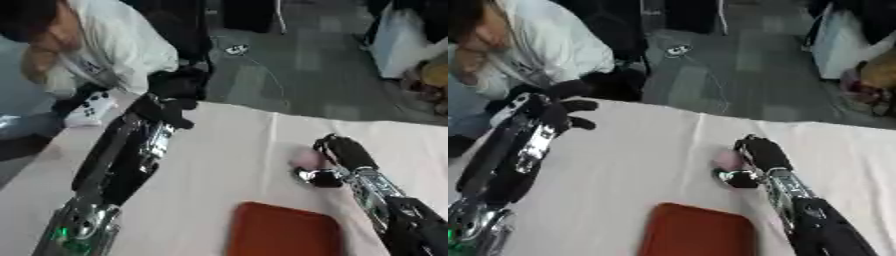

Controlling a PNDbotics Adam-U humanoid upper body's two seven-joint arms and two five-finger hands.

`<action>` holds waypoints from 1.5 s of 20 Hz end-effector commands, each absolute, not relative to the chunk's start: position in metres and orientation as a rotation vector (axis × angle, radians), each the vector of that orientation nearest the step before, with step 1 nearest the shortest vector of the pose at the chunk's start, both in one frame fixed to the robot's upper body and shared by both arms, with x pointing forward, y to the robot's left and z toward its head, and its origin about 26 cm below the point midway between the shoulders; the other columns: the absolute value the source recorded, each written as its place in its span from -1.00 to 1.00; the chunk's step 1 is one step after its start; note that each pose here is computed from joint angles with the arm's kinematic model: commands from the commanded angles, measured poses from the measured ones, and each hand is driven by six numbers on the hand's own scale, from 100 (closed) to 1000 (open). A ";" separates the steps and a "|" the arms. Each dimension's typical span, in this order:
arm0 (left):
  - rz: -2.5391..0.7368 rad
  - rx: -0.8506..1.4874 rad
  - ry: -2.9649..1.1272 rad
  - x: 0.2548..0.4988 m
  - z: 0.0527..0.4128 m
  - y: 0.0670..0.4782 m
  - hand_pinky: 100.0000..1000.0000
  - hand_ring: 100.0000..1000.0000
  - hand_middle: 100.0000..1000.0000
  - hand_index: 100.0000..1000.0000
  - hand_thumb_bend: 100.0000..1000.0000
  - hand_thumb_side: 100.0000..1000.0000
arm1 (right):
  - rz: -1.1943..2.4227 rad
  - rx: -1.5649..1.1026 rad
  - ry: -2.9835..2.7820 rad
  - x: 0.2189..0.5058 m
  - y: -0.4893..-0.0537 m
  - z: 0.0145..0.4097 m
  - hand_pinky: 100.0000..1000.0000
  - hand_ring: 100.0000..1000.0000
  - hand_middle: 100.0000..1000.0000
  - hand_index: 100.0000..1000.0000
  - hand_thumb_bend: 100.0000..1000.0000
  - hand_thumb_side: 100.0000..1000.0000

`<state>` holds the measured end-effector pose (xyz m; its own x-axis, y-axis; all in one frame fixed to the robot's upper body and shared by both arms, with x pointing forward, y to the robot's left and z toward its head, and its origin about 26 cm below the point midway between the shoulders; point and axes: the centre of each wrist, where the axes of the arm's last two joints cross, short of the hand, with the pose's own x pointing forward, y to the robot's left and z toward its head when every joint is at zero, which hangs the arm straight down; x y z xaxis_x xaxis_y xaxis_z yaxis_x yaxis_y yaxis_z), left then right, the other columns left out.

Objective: Pick up objects on the table and place them in the box.

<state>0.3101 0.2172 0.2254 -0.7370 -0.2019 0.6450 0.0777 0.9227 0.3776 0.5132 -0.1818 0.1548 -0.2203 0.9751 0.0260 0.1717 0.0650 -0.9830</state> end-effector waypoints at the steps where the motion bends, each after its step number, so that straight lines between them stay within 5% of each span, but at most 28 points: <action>1: -0.510 0.086 -2.382 0.308 0.234 0.216 0.30 0.46 0.63 0.80 -1.00 0.47 | 1.198 -1.244 -1.571 0.517 -0.188 0.174 -1.00 -0.89 -0.56 0.01 -0.20 -0.21; 8: -0.511 0.086 -2.383 0.308 0.234 0.216 0.30 0.46 0.63 0.80 -1.00 0.47 | 1.141 -1.276 -1.661 0.516 -0.190 0.171 -1.00 -1.00 -1.00 -0.39 -0.58 -0.17; 11: -0.512 0.086 -2.384 0.308 0.234 0.216 0.30 0.46 0.63 0.80 -1.00 0.47 | 1.123 -1.313 -1.697 0.516 -0.191 0.171 -1.00 -1.00 -1.00 -0.43 -1.00 0.02; 17: -0.513 0.098 -2.381 0.308 0.234 0.218 0.30 0.46 0.63 0.80 -1.00 0.47 | 1.096 -1.394 -1.757 0.517 -0.193 0.176 -1.00 -1.00 -1.00 -0.45 -1.00 0.45; 30: -0.523 0.150 -2.355 0.307 0.230 0.227 0.30 0.46 0.64 0.80 -1.00 0.47 | 1.034 -1.210 -2.015 0.506 -0.195 0.227 -1.00 -1.00 -1.00 -0.47 -1.00 0.31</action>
